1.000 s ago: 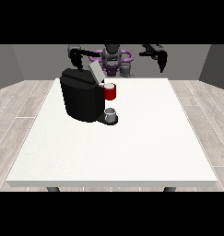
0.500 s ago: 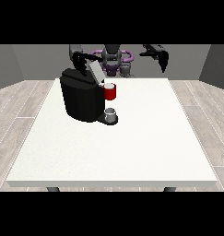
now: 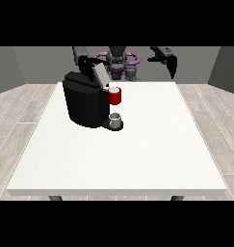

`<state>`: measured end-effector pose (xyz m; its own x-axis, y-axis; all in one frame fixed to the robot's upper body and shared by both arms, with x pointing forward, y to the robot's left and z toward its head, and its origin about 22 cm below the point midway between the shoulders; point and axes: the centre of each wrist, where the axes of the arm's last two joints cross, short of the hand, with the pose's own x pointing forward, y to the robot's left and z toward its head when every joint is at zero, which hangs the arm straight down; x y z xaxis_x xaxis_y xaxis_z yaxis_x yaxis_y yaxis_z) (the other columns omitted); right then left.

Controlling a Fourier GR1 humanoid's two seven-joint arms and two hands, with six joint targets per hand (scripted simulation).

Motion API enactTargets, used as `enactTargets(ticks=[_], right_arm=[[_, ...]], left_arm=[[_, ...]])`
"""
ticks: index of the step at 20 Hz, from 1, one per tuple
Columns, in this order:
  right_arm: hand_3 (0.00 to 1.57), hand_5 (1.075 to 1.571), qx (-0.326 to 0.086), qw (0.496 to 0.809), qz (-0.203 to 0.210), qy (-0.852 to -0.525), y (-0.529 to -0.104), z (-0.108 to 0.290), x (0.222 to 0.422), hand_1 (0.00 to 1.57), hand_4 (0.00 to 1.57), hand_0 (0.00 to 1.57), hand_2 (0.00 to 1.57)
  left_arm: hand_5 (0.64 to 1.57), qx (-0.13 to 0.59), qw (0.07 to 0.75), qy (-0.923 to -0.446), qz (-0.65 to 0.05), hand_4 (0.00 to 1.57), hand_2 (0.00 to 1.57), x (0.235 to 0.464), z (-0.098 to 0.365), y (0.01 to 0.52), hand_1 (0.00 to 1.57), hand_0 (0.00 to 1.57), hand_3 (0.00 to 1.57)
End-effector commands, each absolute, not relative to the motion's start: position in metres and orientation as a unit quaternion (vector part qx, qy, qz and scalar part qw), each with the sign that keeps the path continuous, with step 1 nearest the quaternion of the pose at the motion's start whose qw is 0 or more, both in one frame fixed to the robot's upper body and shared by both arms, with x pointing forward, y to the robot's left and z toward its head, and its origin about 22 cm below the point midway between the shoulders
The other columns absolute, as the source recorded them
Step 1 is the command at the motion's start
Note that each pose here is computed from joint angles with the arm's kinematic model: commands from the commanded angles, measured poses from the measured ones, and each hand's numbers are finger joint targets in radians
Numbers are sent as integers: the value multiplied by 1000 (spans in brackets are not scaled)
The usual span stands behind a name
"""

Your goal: Insert the coffee pod into the coffee machine and close the lid

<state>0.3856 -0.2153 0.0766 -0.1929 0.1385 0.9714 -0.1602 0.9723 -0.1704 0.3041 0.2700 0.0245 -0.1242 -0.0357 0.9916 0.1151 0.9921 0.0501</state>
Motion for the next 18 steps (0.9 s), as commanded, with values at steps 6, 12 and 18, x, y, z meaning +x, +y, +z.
enactTargets(ticks=[6, 12, 18], right_arm=[[0, 1571, -3, 637, 127, -761, -209, 65, 391, 0, 0, 0, 0], [0, 1571, 3, 625, 168, -762, -172, 104, 404, 0, 214, 0, 0], [0, 1571, -8, 619, 200, -760, -167, 96, 404, 0, 125, 0, 0]], left_arm=[[1571, -44, 662, -746, -58, 0, 0, 300, 26, 276, 0, 0, 0], [1571, -16, 659, -750, -49, 169, 0, 313, 27, 280, 0, 0, 0], [1571, -20, 667, -743, -53, 167, 0, 311, 28, 268, 0, 0, 0]])
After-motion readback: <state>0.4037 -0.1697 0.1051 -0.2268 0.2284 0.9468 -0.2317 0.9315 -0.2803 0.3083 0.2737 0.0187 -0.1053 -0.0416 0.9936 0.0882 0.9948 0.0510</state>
